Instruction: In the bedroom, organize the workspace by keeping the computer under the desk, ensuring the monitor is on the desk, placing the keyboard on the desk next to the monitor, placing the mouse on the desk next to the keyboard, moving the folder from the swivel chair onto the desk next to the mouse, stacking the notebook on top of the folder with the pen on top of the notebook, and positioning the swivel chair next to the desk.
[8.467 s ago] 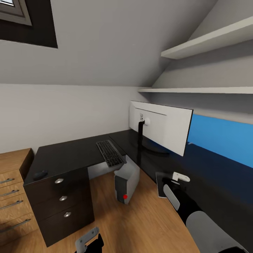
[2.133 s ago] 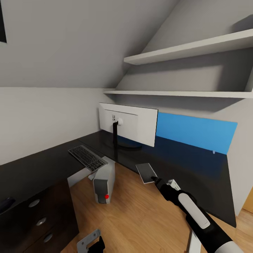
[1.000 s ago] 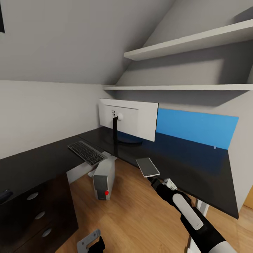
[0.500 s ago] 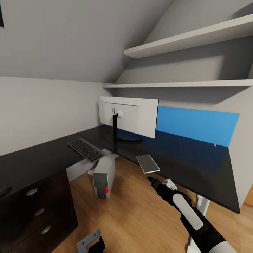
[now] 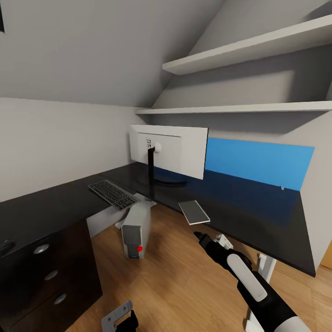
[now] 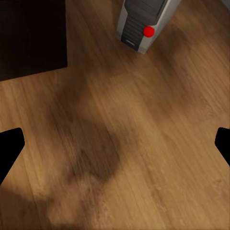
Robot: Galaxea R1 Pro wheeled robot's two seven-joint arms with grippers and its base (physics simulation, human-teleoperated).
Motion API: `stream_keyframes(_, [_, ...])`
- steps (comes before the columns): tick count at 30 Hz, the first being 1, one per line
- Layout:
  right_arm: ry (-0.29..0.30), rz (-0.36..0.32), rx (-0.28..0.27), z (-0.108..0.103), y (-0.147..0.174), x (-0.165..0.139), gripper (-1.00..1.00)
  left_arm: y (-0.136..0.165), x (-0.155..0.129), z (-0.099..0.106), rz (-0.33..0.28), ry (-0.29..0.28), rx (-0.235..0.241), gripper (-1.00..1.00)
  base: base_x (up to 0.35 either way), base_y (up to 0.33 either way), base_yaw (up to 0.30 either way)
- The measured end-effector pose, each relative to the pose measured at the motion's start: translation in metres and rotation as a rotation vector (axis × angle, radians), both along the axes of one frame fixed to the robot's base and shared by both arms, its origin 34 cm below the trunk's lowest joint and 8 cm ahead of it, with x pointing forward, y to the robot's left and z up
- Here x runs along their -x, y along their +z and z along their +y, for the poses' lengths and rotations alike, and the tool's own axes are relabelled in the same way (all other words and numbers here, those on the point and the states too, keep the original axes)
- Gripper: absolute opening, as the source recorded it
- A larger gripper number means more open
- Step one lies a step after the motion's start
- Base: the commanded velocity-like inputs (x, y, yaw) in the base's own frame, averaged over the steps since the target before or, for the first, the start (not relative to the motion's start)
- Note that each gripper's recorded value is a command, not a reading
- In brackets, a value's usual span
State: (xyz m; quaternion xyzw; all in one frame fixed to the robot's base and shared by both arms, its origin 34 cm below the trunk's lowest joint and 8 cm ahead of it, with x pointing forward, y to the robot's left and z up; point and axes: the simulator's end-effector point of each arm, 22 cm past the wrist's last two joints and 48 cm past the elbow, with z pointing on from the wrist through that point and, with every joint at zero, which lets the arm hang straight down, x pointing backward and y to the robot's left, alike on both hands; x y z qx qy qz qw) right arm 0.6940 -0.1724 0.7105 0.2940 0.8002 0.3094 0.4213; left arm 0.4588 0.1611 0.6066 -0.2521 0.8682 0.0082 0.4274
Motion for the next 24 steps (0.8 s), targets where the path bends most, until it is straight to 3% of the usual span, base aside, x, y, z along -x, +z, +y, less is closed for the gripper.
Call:
stream_keyframes(5, [-0.002,-0.001,0.000,-0.001,0.001,0.000,1.00,0.000,0.000,0.000,0.000,-0.001,0.000,1.00,0.000,0.000,0.000])
stream_keyframes(8, [0.040,-0.026,-0.026,0.020,0.013,0.000,1.00,0.007,-0.002,-0.002,-0.008,0.009,0.004,1.00,0.000,0.000,0.000])
stream_keyframes(14, [0.063,-0.052,-0.062,0.043,0.027,0.000,1.00,0.020,-0.007,-0.002,-0.040,0.015,0.017,1.00,0.000,0.000,0.000])
stream_keyframes(24, [0.097,-0.101,-0.122,0.068,0.046,-0.001,1.00,0.028,-0.012,0.022,-0.083,-0.001,-0.078,1.00,0.000,0.000,0.000])
